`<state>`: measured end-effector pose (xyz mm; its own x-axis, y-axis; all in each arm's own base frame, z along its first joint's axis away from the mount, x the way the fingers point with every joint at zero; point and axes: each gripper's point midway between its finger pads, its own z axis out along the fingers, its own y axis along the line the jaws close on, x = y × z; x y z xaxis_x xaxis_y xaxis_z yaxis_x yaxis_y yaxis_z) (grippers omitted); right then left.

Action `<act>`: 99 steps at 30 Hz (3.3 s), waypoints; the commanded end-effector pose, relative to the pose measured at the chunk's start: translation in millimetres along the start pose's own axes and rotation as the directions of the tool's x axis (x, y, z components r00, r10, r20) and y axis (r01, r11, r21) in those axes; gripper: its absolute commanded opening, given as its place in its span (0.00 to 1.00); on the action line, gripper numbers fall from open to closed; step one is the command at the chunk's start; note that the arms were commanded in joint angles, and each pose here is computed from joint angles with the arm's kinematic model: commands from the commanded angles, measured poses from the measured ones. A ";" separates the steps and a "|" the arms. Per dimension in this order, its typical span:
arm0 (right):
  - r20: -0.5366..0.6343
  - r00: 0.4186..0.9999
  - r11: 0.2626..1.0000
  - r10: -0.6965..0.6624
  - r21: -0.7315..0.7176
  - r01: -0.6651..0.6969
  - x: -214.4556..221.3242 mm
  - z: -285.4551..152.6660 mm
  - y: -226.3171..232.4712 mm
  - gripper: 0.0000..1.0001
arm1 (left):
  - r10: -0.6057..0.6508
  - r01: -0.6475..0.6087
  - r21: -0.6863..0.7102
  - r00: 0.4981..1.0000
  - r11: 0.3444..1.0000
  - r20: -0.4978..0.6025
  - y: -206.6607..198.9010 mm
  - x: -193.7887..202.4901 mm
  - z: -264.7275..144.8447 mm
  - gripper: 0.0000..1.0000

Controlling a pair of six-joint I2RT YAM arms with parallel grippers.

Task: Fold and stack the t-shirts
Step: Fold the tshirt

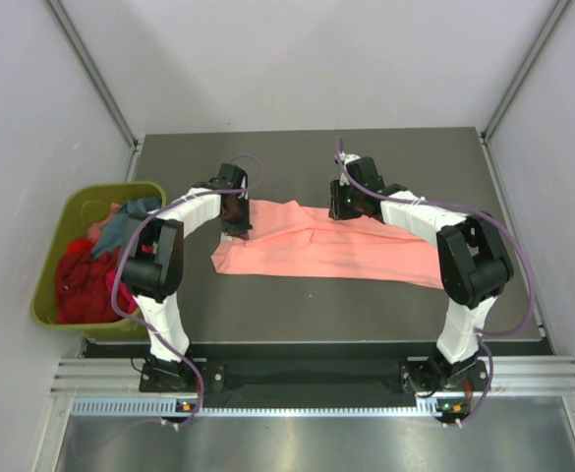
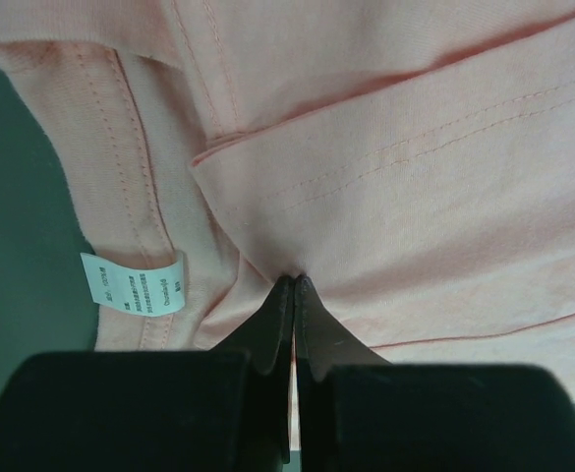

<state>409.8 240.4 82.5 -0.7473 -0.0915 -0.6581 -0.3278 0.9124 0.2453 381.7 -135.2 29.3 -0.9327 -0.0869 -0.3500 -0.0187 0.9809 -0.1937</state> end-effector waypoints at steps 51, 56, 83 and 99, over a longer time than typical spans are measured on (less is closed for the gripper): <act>-0.030 0.999 0.986 0.012 0.166 -0.007 41.5 -17.7 -38.6 0.26 | 0.087 -0.088 -0.082 0.996 0.993 -0.023 -2.7 46.3 -47.5 0.00; -0.044 0.999 0.986 0.007 0.169 0.000 45.6 -15.3 -40.2 0.26 | 0.088 -0.090 -0.087 0.996 0.992 -0.033 -1.6 48.9 -42.3 0.00; -0.003 1.000 0.978 0.018 0.210 -0.018 11.0 -52.1 -60.0 0.29 | 0.133 -0.123 -0.079 0.982 0.989 0.132 -25.1 -43.2 -63.0 0.29; 0.025 0.959 0.899 0.283 0.342 -0.274 5.5 -114.2 -223.7 0.41 | 0.033 -0.024 -0.113 0.996 0.993 0.081 23.6 -114.3 1.0 0.32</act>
<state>407.3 7.6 90.3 -0.8016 0.1860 -0.5682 0.1202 0.9811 0.1516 480.3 -123.1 49.8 -0.9095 -0.0456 -0.4131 -0.0072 0.9955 -0.0940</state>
